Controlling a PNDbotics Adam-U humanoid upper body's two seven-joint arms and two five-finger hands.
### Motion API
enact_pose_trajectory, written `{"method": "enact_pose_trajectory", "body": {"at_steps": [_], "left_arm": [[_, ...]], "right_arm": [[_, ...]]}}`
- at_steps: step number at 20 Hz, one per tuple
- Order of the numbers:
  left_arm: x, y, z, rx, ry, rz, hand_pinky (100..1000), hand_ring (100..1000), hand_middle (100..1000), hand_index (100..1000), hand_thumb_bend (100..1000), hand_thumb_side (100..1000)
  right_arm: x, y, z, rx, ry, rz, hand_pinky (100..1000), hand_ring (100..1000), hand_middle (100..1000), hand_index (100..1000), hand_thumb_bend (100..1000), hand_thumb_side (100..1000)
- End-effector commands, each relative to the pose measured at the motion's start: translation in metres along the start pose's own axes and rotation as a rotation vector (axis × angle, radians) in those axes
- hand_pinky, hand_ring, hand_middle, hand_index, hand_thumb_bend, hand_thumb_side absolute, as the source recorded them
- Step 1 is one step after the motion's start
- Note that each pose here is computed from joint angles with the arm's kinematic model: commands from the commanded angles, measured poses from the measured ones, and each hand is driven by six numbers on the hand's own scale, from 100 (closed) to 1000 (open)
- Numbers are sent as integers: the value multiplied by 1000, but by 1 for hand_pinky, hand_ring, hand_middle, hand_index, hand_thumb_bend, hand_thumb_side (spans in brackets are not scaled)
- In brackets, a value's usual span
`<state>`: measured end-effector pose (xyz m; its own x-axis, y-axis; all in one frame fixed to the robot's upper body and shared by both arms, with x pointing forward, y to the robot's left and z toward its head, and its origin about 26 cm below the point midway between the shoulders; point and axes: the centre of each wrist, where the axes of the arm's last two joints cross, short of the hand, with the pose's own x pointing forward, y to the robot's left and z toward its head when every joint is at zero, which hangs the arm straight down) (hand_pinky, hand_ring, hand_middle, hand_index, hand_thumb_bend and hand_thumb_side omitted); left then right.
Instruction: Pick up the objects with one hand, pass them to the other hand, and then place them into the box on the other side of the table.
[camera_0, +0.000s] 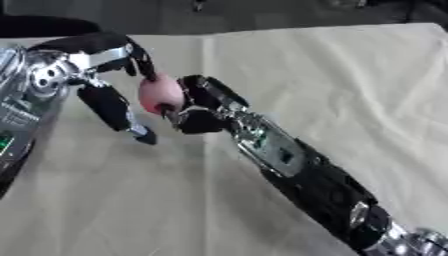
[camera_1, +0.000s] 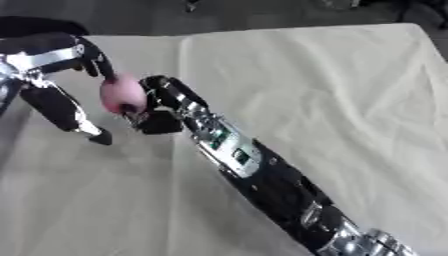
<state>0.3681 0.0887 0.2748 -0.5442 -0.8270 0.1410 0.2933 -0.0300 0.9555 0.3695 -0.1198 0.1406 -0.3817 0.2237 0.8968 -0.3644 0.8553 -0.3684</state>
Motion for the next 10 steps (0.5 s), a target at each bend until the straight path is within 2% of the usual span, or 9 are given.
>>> {"method": "enact_pose_trajectory", "body": {"at_steps": [1, 10], "left_arm": [[-6, 9, 5, 37, 59, 10, 836, 757, 700, 834, 775, 190], [-7, 6, -2, 116, 81, 49, 832, 747, 689, 828, 764, 180]], "right_arm": [[10, -4, -1, -1, -40, 4, 688, 534, 516, 528, 100, 100], [9, -3, -1, 6, -40, 2, 688, 532, 515, 526, 100, 100]]}}
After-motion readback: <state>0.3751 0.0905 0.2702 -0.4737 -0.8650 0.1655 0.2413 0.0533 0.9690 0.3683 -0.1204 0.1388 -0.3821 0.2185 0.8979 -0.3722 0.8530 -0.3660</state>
